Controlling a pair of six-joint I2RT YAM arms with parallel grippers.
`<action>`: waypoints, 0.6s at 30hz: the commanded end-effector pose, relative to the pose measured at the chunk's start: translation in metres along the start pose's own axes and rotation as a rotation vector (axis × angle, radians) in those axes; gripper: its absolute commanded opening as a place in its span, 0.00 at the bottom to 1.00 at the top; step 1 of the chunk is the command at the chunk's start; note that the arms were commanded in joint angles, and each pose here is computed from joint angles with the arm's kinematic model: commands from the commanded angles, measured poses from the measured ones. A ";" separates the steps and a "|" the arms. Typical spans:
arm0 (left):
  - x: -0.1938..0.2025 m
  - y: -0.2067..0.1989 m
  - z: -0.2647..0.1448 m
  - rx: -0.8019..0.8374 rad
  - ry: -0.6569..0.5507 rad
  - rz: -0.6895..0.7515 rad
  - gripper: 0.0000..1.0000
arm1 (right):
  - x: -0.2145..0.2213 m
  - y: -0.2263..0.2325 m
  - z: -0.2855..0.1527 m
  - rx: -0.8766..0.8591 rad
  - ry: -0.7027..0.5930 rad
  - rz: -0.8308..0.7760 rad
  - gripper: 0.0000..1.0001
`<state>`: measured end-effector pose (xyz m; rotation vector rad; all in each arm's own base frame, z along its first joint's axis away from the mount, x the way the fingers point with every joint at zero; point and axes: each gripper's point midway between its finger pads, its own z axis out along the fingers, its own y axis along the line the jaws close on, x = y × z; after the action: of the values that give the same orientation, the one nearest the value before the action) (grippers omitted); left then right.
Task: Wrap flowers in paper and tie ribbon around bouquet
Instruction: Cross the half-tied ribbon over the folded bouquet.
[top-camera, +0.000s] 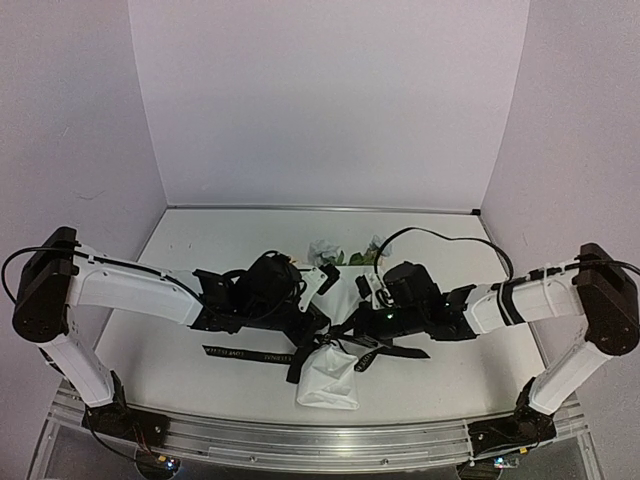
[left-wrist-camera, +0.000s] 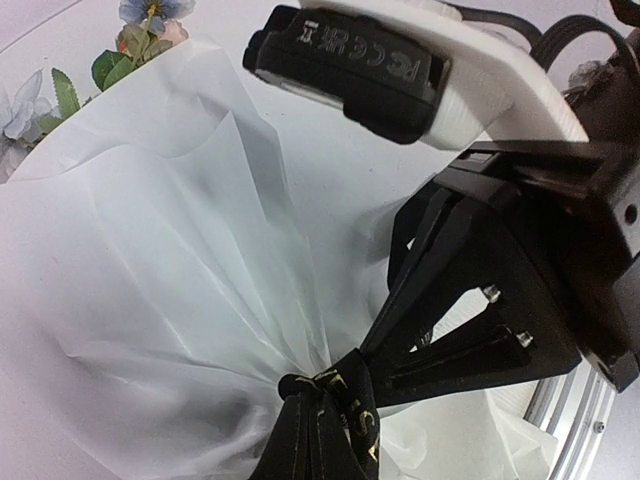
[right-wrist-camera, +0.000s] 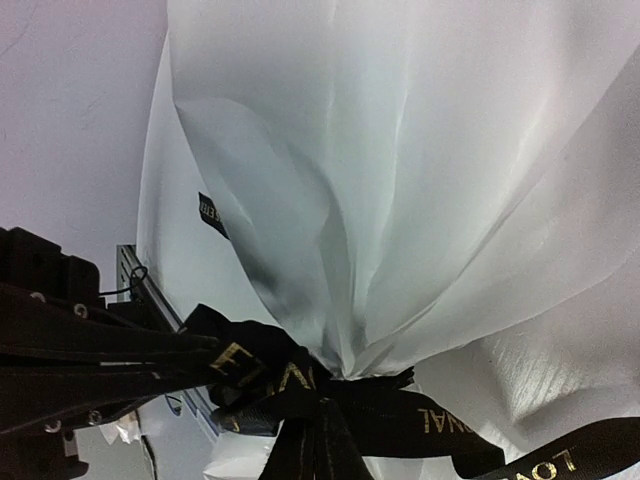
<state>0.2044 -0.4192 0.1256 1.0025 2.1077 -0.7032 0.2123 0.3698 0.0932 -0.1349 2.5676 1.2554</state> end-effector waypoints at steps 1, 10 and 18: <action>-0.024 0.002 -0.010 -0.014 -0.086 -0.007 0.00 | -0.019 0.024 -0.013 -0.044 -0.075 0.060 0.00; -0.027 0.006 -0.013 -0.024 -0.101 -0.013 0.00 | -0.018 0.046 -0.007 -0.075 -0.061 0.140 0.00; -0.027 0.008 -0.013 -0.023 -0.099 -0.017 0.00 | -0.013 0.048 -0.005 -0.081 -0.046 0.173 0.00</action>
<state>0.2120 -0.4147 0.1247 0.9731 2.1142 -0.6779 0.2086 0.3867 0.1202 0.0631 2.5760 1.3610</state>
